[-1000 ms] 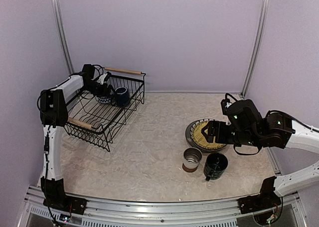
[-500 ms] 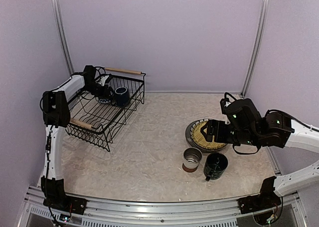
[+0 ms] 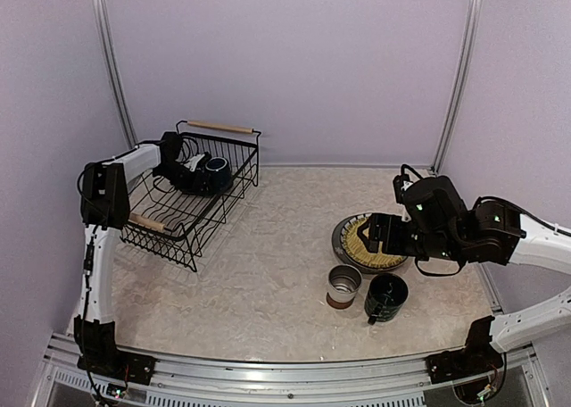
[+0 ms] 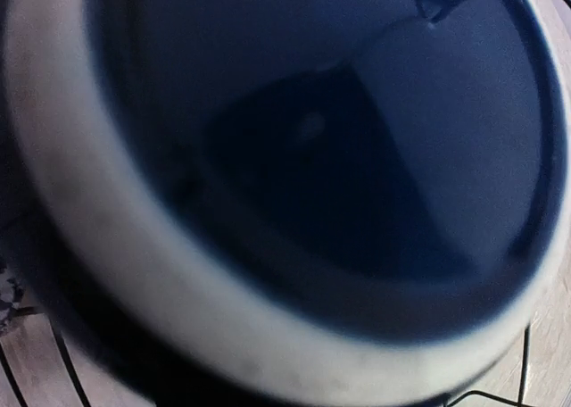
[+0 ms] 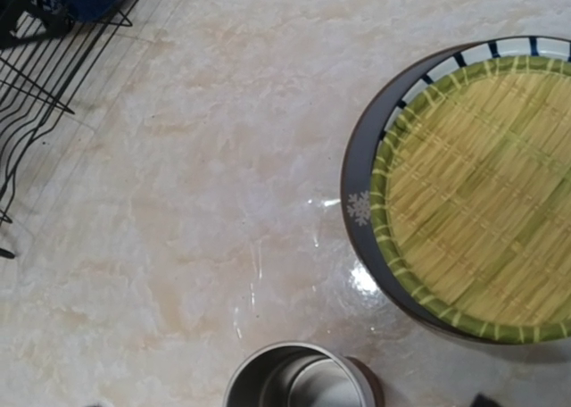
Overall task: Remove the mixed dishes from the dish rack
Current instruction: Grab the cup from the dish rack.
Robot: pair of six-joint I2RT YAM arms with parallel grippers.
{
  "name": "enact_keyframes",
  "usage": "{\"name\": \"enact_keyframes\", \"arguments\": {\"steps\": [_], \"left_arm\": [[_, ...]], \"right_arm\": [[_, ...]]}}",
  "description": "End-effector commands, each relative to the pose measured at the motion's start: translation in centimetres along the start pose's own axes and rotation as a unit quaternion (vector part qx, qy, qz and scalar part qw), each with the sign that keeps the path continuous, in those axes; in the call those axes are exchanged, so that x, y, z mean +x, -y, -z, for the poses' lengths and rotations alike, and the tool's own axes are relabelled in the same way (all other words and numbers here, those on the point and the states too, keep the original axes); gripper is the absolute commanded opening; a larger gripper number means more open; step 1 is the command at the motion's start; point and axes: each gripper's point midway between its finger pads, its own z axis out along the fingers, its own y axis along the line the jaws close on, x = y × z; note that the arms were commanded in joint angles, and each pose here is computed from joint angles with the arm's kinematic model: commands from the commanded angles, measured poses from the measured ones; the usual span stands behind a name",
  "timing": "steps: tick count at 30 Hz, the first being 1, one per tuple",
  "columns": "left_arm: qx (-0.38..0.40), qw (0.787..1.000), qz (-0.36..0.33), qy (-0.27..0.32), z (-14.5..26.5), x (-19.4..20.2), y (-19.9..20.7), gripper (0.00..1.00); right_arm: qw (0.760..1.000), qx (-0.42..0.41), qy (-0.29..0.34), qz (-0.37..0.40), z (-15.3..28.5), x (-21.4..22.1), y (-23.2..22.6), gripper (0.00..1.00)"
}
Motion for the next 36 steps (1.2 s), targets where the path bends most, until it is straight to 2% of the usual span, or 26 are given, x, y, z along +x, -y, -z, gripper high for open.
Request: {"name": "enact_keyframes", "arguments": {"steps": [1, 9, 14, 23, 30, 36], "left_arm": [[-0.074, 0.997, -0.035, 0.018, 1.0, -1.9, -0.5, 0.45], [-0.124, 0.991, -0.052, 0.025, 0.2, -2.4, -1.8, 0.42], [-0.144, 0.986, -0.061, 0.06, 1.2, -3.5, -1.8, 0.26], [-0.164, 0.978, -0.091, 0.09, 3.6, -5.0, -0.4, 0.1], [-0.182, 0.973, -0.097, 0.108, 6.1, -6.2, 0.3, 0.0], [-0.179, 0.971, -0.095, 0.124, 8.2, -7.0, 1.4, 0.0]], "right_arm": [[1.0, -0.005, 0.009, 0.001, 0.1, -0.4, -0.5, 0.87], [1.0, -0.006, 0.006, -0.005, 0.1, -0.2, -0.5, 0.87], [1.0, -0.006, 0.004, -0.003, -0.1, -0.2, -0.6, 0.87], [1.0, -0.013, 0.002, 0.002, -0.7, 0.1, -1.0, 0.87], [1.0, -0.017, 0.002, 0.009, -0.9, 0.2, -1.2, 0.87], [1.0, -0.019, 0.002, 0.017, -1.4, 0.2, -1.6, 0.87]]}}
